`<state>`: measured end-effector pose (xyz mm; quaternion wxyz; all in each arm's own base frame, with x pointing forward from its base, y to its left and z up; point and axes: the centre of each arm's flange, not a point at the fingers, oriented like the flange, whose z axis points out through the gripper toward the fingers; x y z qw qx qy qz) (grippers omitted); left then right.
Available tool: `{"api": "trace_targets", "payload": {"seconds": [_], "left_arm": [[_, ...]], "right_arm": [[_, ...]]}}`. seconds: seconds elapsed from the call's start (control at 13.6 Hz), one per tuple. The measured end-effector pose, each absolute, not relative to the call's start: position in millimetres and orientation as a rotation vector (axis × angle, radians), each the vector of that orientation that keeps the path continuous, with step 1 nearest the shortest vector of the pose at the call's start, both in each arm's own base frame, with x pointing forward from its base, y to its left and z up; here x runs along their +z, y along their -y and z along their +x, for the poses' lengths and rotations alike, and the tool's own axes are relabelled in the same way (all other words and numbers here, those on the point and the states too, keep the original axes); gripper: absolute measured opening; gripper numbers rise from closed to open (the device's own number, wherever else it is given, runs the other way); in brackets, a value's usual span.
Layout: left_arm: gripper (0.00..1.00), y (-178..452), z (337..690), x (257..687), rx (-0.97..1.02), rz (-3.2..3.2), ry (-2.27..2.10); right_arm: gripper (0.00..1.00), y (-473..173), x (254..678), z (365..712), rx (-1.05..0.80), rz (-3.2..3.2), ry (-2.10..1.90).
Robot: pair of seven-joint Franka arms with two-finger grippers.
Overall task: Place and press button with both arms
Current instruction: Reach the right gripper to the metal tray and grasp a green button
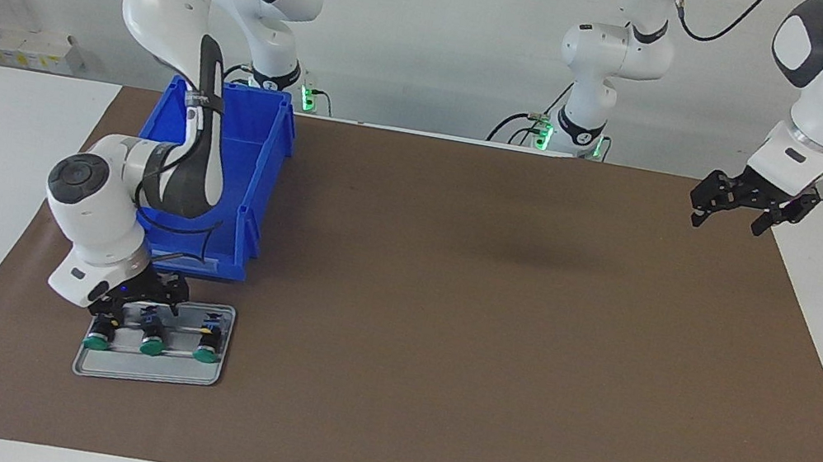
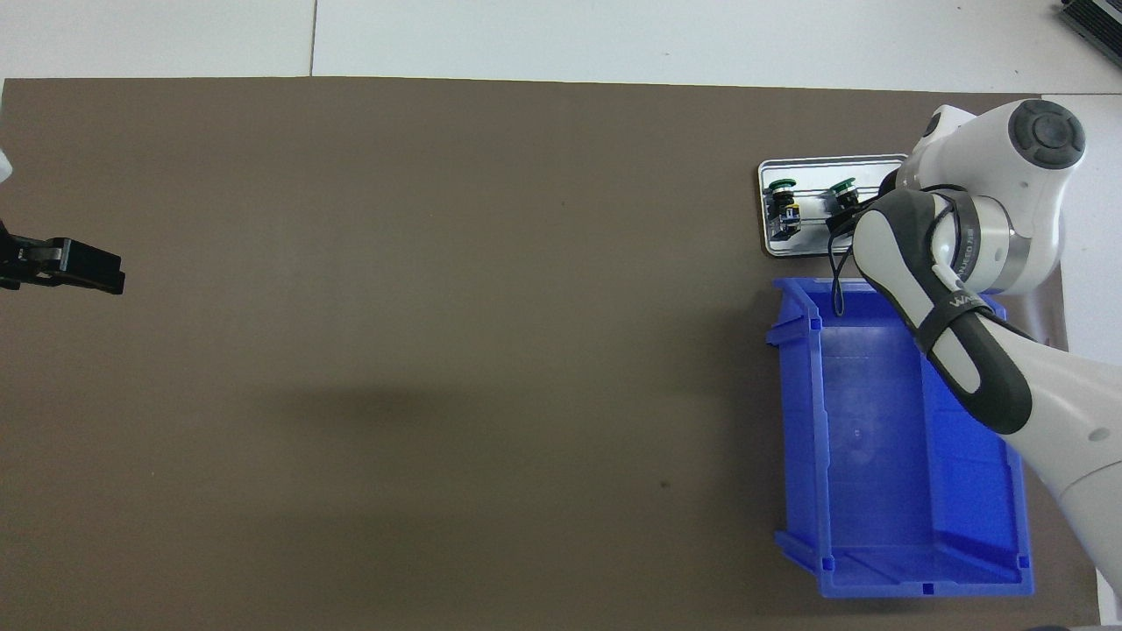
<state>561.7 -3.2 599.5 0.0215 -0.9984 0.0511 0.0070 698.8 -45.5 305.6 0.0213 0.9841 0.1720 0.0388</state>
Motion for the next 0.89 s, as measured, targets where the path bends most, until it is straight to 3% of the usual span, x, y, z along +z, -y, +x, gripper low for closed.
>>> {"api": "trace_targets", "payload": {"seconds": [0.3, 0.52, 0.89], "left_arm": [[1.0, 3, 562, 600, 0.022, -3.094, -0.158], [1.0, 3, 562, 600, 0.022, -3.094, -0.158], [1.0, 3, 562, 600, 0.022, -3.094, -0.158]], "right_arm": [[0.33, 45, 305, 698, 0.144, 3.127, -0.454], [0.33, 31, 319, 701, 0.083, 3.173, -0.315], [0.33, -13, 383, 711, 0.057, 3.16, 0.054]]}}
